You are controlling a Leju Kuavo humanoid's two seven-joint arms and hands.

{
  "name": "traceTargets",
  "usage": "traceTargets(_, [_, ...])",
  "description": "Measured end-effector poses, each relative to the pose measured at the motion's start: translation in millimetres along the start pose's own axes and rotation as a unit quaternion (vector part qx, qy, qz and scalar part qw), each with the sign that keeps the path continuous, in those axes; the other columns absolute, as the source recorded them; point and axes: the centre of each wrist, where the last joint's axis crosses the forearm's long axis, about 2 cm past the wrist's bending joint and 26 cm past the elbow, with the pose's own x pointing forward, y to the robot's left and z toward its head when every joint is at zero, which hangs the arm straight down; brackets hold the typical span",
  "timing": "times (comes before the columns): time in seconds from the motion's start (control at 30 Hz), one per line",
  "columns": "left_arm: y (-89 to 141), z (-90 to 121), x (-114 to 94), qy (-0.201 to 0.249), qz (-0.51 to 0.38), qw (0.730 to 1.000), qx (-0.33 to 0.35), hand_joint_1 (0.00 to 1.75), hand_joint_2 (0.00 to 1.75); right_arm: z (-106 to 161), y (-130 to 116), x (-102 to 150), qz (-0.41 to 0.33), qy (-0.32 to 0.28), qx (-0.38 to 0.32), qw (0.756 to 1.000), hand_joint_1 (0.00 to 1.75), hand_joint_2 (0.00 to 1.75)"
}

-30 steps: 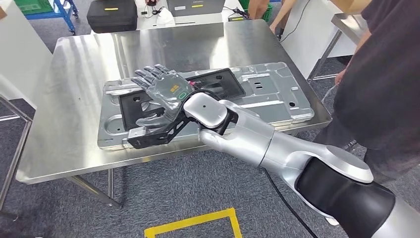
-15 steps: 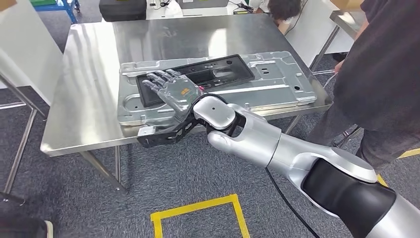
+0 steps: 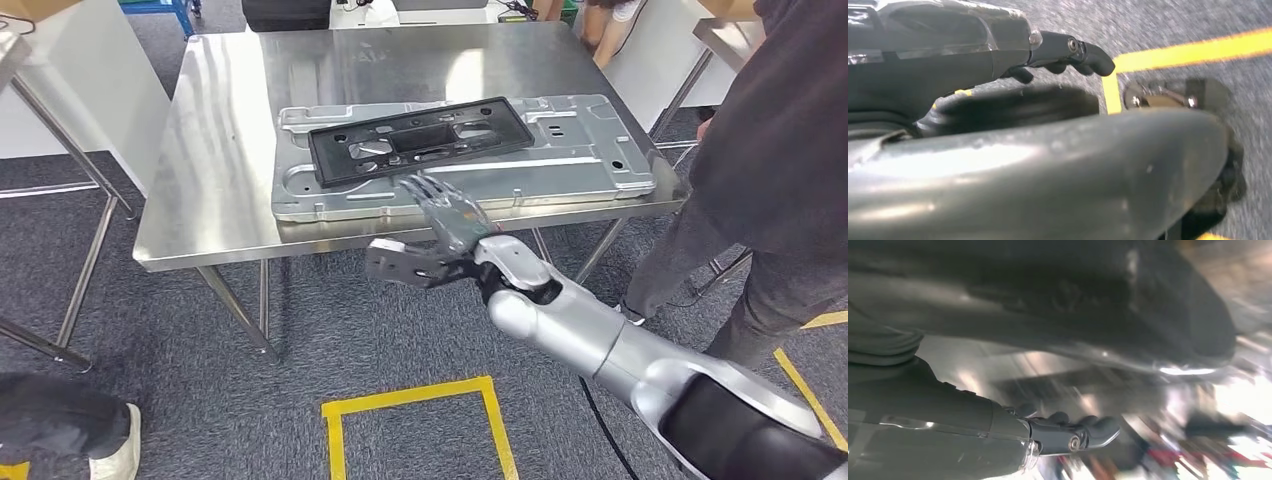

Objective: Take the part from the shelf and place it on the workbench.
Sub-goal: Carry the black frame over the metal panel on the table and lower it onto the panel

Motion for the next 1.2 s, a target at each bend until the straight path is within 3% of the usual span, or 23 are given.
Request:
traceTargets(0.1, [2,0,-3,0.010,0.005,1.000,0.013,0.00,0.00,41,72,-65,-0.107,0.092,0.046,0.989,0.00,0.00])
traceTargets(0.23, [6,-1,-6,0.022,0.009,0.999,0.022,0.00,0.00,150,177,-156,-0.251,0.272,0.125,0.921,0.00,0.00])
traceTargets(0.3, [8,-1,-7,0.023,0.010,0.999,0.025,0.00,0.00,198,204,-183,-0.275,0.346,0.140,0.886,0.00,0.00])
traceTargets(0.4, [11,-1,-6,0.025,0.011,0.999,0.029,0.00,0.00,250,224,-207,-0.291,0.454,0.160,0.827,0.00,0.00])
traceTargets(0.53, [14,-2,-6,0.031,0.008,0.999,0.031,0.00,0.00,295,237,-223,-0.301,0.575,0.204,0.733,0.00,1.75])
traceTargets(0.73, [20,-3,-5,0.035,0.003,0.999,0.037,0.00,0.00,328,257,-217,-0.313,0.649,0.251,0.647,0.00,1.75])
traceTargets(1.0, [23,-3,-3,0.029,-0.002,0.999,0.038,0.00,0.00,336,271,-202,-0.337,0.672,0.260,0.606,0.00,1.75])
traceTargets(1.13, [27,-4,-3,0.027,-0.006,0.999,0.041,0.00,0.00,336,281,-189,-0.351,0.668,0.268,0.598,0.00,0.00])
traceTargets(1.2, [30,-4,-3,0.026,-0.009,0.999,0.043,0.00,0.00,336,286,-182,-0.360,0.665,0.272,0.596,0.00,0.00])
